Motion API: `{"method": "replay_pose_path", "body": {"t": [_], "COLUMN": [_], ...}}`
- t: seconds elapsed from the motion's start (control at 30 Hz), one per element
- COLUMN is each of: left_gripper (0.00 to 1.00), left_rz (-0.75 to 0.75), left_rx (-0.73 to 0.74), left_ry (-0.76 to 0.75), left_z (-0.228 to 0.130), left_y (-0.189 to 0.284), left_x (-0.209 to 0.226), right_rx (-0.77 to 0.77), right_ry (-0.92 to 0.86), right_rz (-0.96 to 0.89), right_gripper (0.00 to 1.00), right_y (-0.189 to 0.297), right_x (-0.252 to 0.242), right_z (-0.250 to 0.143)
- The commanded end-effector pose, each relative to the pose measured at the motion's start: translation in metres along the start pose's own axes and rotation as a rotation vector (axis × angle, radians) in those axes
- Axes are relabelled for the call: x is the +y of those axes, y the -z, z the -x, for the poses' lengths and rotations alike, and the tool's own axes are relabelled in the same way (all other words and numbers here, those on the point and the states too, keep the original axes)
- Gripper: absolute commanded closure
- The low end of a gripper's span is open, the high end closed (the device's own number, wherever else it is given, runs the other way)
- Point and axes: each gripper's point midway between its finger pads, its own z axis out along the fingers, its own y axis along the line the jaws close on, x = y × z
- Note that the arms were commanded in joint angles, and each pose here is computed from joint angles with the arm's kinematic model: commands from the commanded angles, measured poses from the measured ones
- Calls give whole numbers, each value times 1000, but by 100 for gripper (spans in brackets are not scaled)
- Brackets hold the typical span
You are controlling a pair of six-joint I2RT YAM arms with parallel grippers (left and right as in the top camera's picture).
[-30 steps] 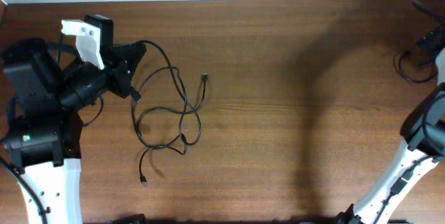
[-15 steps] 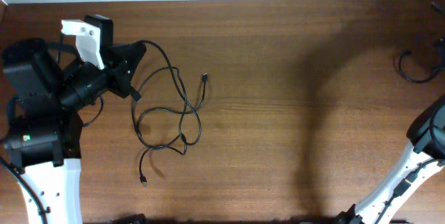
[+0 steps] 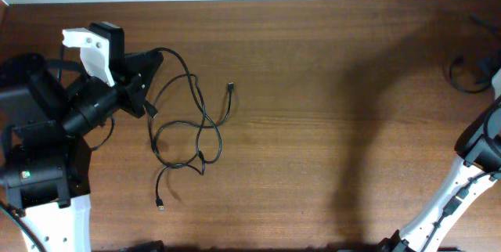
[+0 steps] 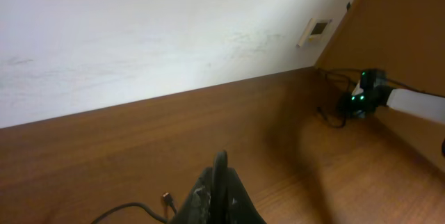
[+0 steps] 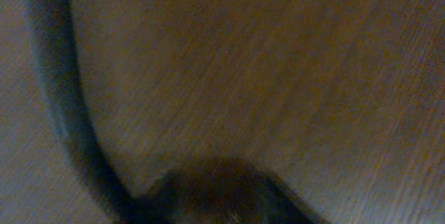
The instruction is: Untangle cables
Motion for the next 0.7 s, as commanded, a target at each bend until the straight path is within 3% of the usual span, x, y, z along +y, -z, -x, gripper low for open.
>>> {"method": "replay_pose_path", "body": {"t": [0.0, 0.17, 0.43, 0.53, 0.67], "left_gripper": [98, 98, 98, 99, 99], "left_rz": [6, 38, 90, 130, 136], "left_rx": [-26, -16, 37, 56, 62], "left_ry": [-15, -5, 8, 4, -2], "left_z": [8, 6, -9, -13, -15], "left_y": [7, 7, 7, 8, 9], "left_x": [-7, -1, 8, 15, 15], "right_rx": [46, 41, -137, -174, -168], "right_ry": [22, 114, 255, 319, 394], "right_rz": [18, 48, 184, 229, 314], "right_gripper": [96, 96, 96, 96, 96], "right_y": [-6, 35, 195, 250, 304], "right_x": [6, 33, 129, 160, 205], "right_z": [-15, 9, 92, 96, 69]}}
